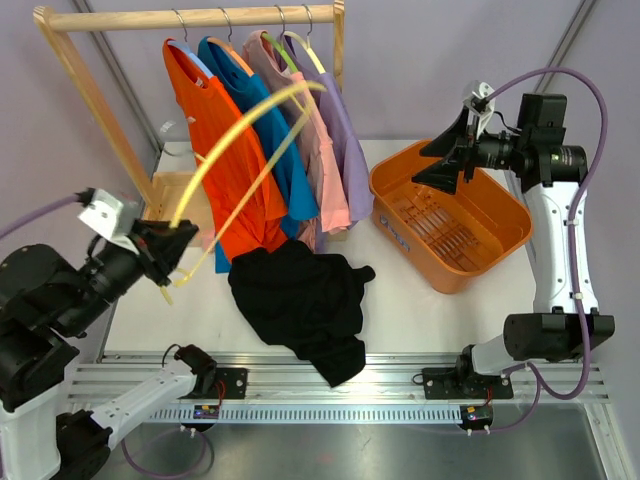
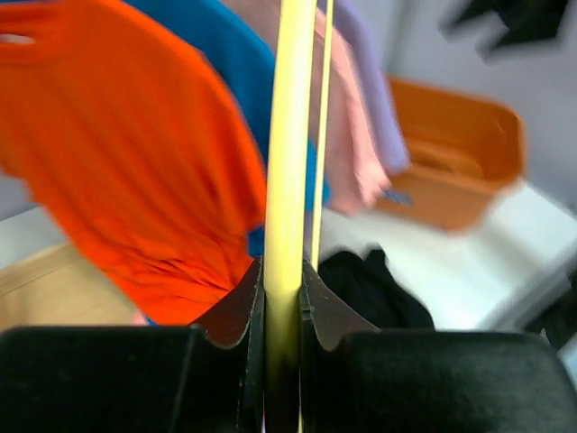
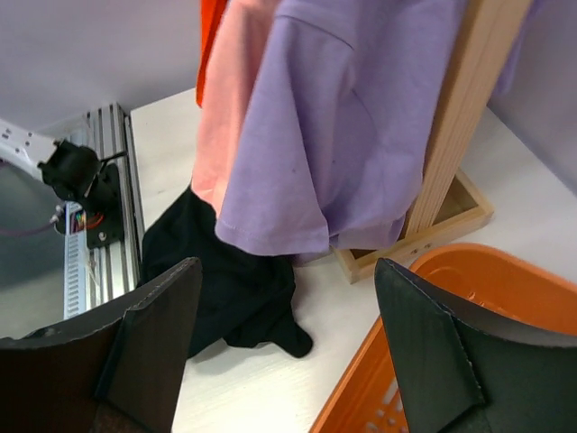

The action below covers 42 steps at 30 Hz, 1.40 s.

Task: Remove the t-shirt from the hanger
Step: Pass the hanger from the right arm to the left, then hang the hanger back to the clothesline with the left arm

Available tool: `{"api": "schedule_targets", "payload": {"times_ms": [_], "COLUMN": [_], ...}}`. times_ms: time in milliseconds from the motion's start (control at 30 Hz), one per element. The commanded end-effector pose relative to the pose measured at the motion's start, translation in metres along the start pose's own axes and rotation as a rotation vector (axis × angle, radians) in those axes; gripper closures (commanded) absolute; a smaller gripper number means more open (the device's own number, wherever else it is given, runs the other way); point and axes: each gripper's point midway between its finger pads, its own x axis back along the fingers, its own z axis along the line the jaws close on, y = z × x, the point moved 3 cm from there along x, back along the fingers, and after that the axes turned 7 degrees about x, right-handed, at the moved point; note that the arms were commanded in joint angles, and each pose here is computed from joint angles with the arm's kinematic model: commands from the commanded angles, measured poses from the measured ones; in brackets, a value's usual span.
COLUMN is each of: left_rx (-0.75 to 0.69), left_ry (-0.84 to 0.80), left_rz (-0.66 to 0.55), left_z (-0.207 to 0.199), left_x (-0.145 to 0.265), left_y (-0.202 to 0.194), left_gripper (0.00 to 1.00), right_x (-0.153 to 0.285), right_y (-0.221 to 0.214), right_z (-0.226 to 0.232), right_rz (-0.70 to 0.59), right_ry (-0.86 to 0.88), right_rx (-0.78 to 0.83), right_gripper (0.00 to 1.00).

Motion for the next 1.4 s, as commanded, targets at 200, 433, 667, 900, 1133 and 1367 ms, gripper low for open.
{"api": "schedule_targets", "payload": {"times_ms": [200, 433, 667, 900, 1133, 1367], "left_rx": [0.253, 0.236, 0.077, 0.137, 0.205, 0.189], "left_ry": [0.704, 0.877, 0.964, 0.82, 0.707, 0.639], "left_rz": [-0.311, -0.257, -0.183, -0.187, -0.204, -0.195], "left_z": [0.09, 0.11, 0.124, 0.157, 0.202, 0.251], "left_x": [0.03, 0.036, -0.007, -0.056, -0.091, -0.109], "left_y": [0.035, 0.004, 0.018, 0.063, 0.094, 0.097], "left_gripper": [1.0, 1.0, 1.0, 1.0, 1.0, 1.0], "right_x": [0.003, 0.0, -0.002, 0.0, 0.001, 0.001], "right_y": [-0.021, -0.038, -0.037, -0.039, -0.044, -0.044], "right_z": [0.0, -0.001, -0.006, 0.002, 0.012, 0.022], "right_rz": [-0.017, -0.005, -0.021, -0.015, -0.021, -0.04], "right_ry": [-0.074, -0.088, -0.073, -0.068, -0.055, -0.012], "right_rx": [-0.105, -0.166, -0.181, -0.154, -0.136, -0.134], "right_gripper": [0.16, 0.16, 0.16, 0.16, 0.16, 0.16]}}
